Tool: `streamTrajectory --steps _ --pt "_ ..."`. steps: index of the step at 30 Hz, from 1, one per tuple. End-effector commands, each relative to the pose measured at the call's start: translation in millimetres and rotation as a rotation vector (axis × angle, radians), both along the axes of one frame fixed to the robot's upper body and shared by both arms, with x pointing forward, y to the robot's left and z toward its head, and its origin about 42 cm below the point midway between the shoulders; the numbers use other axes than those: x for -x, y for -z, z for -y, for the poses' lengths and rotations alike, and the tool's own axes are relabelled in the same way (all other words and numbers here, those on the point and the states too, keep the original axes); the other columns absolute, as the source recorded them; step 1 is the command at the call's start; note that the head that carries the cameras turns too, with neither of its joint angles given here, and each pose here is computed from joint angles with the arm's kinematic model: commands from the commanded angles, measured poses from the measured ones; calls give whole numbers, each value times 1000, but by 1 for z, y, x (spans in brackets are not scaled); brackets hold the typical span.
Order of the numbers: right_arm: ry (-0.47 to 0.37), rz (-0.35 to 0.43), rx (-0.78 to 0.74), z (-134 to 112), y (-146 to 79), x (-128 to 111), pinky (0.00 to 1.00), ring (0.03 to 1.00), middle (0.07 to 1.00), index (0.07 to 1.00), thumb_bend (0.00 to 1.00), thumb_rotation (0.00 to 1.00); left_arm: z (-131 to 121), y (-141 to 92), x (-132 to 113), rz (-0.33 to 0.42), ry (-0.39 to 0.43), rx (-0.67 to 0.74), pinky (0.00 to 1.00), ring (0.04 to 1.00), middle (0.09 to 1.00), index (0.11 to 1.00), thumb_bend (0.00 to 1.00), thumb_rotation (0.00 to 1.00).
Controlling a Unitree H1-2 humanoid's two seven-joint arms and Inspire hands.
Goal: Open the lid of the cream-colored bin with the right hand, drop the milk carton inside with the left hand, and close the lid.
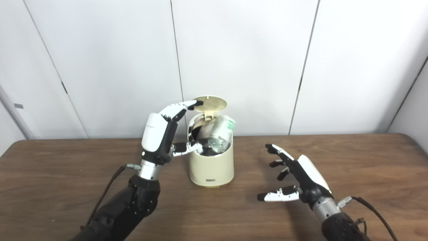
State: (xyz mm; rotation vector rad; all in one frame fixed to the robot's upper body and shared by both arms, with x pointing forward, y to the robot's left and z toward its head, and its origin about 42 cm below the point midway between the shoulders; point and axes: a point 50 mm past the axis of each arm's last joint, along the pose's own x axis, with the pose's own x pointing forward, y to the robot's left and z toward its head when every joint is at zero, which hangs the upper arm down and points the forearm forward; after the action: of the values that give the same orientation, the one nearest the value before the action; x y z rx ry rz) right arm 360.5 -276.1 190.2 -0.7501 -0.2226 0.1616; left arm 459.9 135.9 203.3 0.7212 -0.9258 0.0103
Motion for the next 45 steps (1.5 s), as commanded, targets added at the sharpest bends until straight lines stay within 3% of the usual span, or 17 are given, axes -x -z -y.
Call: streamTrajectory --steps 1,11,14,22,29,32,40,45 --pt "-23 81 6 -1 -23 -6 499 734 882 897 759 194 4 -27 -7 54 13 33 725 834 856 789 877 178" --pt "-31 78 14 1 -30 -8 507 741 891 910 753 222 -1 -27 -5 36 27 42 751 836 857 798 884 448" --pt "-31 77 19 2 -30 -9 516 735 889 908 758 207 -3 -27 -5 36 24 45 781 845 859 803 836 429" --pt "-38 83 23 -1 -33 -8 553 728 888 909 762 225 -9 -26 -4 32 21 55 784 851 859 802 817 354" --pt "-48 92 22 -3 -38 -8 597 738 899 920 755 192 -19 -28 9 -31 79 119 702 819 841 805 757 231" --pt "-41 111 26 0 -39 -11 600 735 900 922 762 228 -30 -32 17 -67 109 159 641 771 830 832 738 241" --pt "-29 144 -1 -2 -47 -17 648 759 886 897 770 209 -68 -41 33 -171 185 299 650 753 829 860 731 184" --pt "-33 178 3 -8 -58 -22 652 770 876 881 760 222 -89 -41 44 -203 193 381 640 737 813 868 704 215"
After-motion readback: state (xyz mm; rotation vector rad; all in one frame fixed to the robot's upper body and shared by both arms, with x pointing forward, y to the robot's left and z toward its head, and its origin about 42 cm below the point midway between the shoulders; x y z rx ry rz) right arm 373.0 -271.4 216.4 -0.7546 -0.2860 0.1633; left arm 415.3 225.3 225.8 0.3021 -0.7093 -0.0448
